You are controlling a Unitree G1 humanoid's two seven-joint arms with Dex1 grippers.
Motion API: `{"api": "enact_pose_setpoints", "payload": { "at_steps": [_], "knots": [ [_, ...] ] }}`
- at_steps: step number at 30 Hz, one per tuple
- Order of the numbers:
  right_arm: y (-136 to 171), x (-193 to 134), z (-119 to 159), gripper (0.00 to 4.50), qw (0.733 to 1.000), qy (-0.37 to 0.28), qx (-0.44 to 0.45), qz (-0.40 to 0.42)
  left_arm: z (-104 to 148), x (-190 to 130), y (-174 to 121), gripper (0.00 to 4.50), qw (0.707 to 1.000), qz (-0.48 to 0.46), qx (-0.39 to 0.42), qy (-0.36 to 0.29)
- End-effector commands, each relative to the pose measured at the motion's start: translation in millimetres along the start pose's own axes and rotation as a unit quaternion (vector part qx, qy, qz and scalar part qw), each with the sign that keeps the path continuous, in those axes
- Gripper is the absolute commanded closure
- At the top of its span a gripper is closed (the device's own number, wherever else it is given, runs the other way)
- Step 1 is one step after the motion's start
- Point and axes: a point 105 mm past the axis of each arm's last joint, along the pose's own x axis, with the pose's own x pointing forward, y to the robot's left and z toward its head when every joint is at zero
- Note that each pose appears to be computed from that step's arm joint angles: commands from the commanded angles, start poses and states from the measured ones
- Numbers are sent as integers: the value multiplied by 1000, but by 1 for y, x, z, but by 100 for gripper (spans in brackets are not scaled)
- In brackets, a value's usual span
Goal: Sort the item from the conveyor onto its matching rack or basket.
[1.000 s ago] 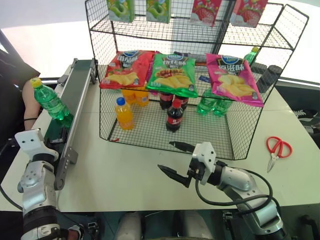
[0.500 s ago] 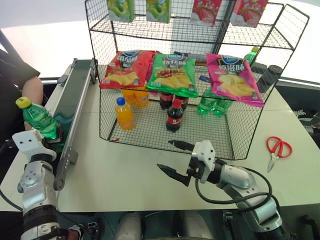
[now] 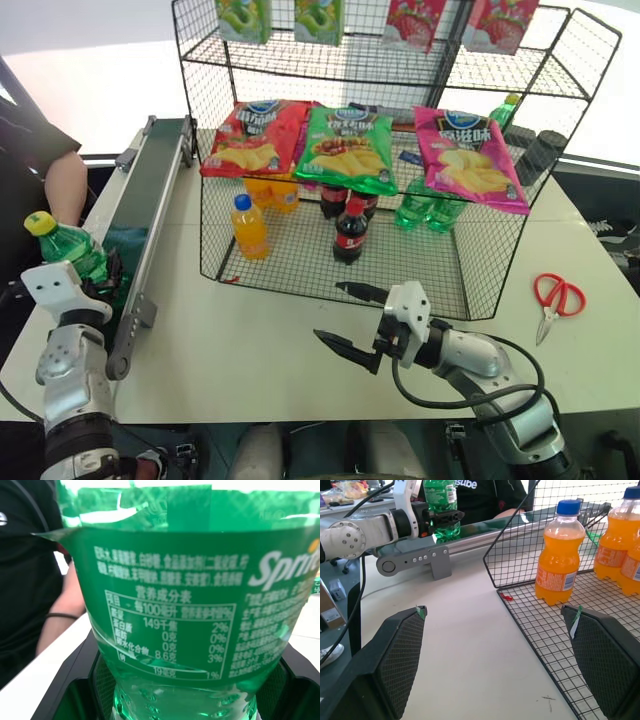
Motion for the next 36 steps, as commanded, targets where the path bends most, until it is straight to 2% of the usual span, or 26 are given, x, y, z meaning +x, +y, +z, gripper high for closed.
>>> {"api": "enact_pose_setpoints", "payload": {
  "at_steps": [1, 3, 6, 8, 11, 14, 18, 22, 26, 32, 36],
  "knots": [
    [-4, -2, 9, 0, 1000, -11, -14, 2, 73, 11, -19, 161, 991, -78, 26, -103],
    [-7, -5, 11, 0, 1000, -8, -20, 2, 89, 6, -48, 161, 979, -169, 41, -110],
    [-10, -8, 14, 0, 1000, -7, -25, 3, 94, -7, -79, 161, 960, -258, 35, -102],
    [-12, -8, 20, 0, 1000, -9, -29, 7, 91, -21, -103, 161, 940, -331, 20, -80],
    [-15, -7, 29, 0, 999, -23, -25, 0, 84, -35, -121, 161, 919, -390, 18, -48],
    [-18, -6, 38, 0, 999, -36, -20, -8, 68, -52, -144, 161, 886, -462, 22, -8],
    [-19, -3, 43, 0, 999, -39, -18, -9, 47, -60, -173, 161, 857, -515, 15, 7],
    [-14, 8, 40, 0, 999, -34, -7, -1, 30, -72, -219, 161, 806, -592, -6, 8],
    [-12, 15, 42, 0, 999, -38, 0, -1, 21, -81, -248, 161, 759, -651, -7, 4],
    [-15, 18, 41, 0, 999, -38, 3, -15, 16, -95, -274, 161, 704, -710, -8, -8],
    [-13, 18, 40, 0, 999, -40, 13, -16, 15, -103, -282, 161, 684, -730, -6, -14]
  ]
}}
